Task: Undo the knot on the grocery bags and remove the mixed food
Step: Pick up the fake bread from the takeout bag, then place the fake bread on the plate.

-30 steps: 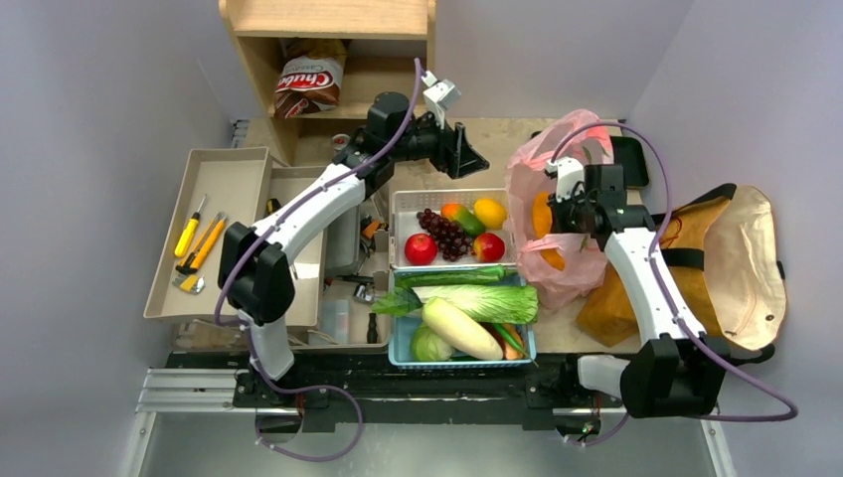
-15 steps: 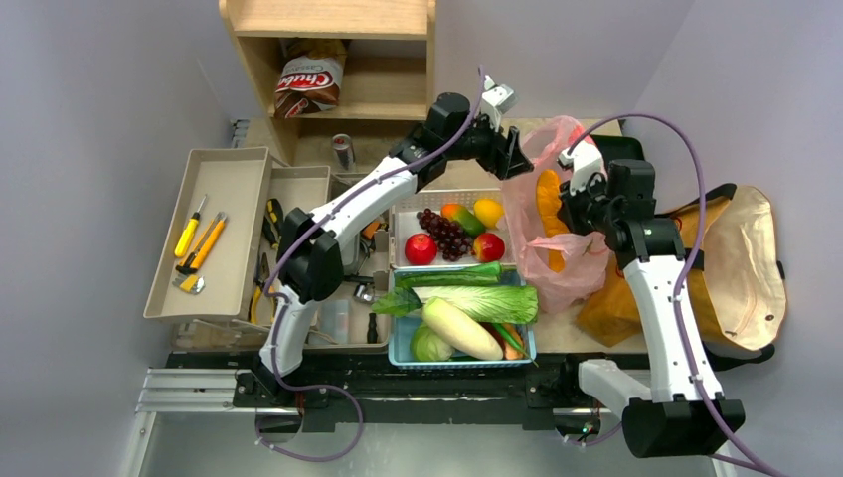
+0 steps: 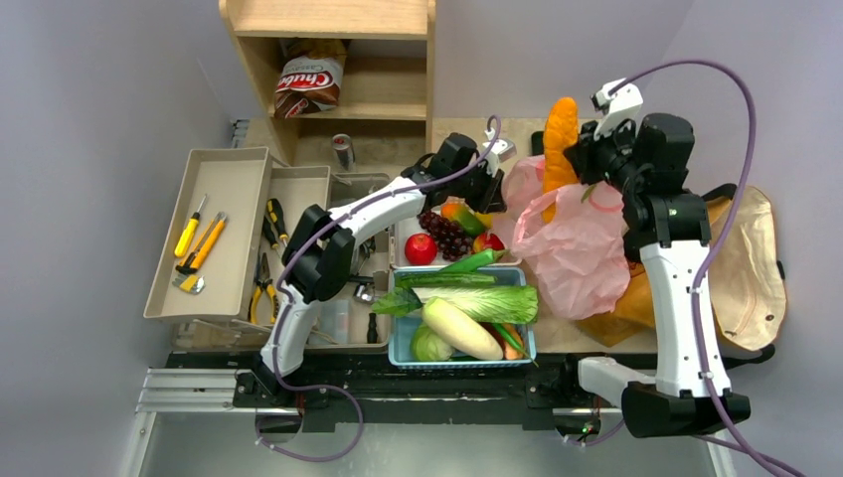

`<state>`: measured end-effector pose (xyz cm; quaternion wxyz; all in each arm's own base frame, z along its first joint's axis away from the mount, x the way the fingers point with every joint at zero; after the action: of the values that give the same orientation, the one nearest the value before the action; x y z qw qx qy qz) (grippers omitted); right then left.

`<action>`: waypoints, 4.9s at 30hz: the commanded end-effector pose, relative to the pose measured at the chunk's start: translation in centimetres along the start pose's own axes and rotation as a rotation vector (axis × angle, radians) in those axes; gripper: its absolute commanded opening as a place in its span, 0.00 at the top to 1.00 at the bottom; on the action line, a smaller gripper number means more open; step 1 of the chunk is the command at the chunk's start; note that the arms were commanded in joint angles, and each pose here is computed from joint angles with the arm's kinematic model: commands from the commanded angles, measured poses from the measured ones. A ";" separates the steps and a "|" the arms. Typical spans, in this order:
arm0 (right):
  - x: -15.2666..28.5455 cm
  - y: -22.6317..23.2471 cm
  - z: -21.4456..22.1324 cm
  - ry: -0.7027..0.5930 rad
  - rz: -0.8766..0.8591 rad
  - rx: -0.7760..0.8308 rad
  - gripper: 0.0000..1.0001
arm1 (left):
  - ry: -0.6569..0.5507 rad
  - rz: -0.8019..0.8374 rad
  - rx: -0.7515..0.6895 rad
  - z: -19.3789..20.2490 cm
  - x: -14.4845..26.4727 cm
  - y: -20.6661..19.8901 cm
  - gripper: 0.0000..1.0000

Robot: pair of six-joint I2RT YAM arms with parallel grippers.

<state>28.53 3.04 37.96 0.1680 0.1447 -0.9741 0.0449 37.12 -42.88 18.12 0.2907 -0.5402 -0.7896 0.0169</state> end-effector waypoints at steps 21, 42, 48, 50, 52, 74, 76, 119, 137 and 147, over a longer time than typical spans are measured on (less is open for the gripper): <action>2.2 1.6 -12.2 -0.393 -0.127 -0.122 1.00 | -0.530 0.252 -0.299 -14.9 17.5 -9.3 0.25; 6.0 7.2 -13.4 -0.460 -0.527 -0.130 1.00 | -0.529 0.248 -0.280 -17.9 17.3 -14.0 0.35; 5.9 7.6 -12.5 -0.413 -0.565 -0.151 0.76 | -0.567 0.247 -0.331 -17.8 18.6 -14.5 0.88; 6.1 8.0 -12.4 -0.378 -0.600 -0.180 0.40 | -0.575 0.181 -0.411 -17.5 19.1 -13.8 1.00; 6.9 8.4 -12.1 -0.332 -0.618 -0.189 0.09 | -0.552 0.079 -0.535 -16.7 20.1 -12.4 1.00; 9.2 8.8 -5.4 -0.011 -0.519 -0.284 0.03 | -0.264 -0.550 -1.924 -13.8 25.0 -6.5 1.00; 8.7 8.9 -5.5 -0.012 -0.527 -0.284 0.03 | -0.269 -0.547 -1.946 -13.9 24.8 -7.1 1.00; 2.3 4.1 -11.2 -0.228 -0.189 -0.252 1.00 | -0.428 -0.472 -1.397 -15.2 24.7 -7.7 0.00; -10.2 -15.9 -4.4 0.124 0.397 -0.210 1.00 | -0.394 -0.256 -1.133 -11.3 22.8 -9.0 0.00; -14.3 -16.1 1.9 0.256 0.784 -0.467 1.00 | -0.377 -0.248 -1.110 -10.8 22.5 -7.8 0.00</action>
<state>45.75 -9.72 31.44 0.3202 -0.1739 -0.9275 -0.0832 30.20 -30.30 38.05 -0.1604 -0.5046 -0.7703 -0.3554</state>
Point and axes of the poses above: each gripper's point midway between its finger pads, its own x axis back along the fingers, its own y axis along the line the jaws close on, z = x × y, the point moved 5 cm from there along x, back along the fingers, and after that the axes turned 3 degrees about -x, right-handed, at the moved point
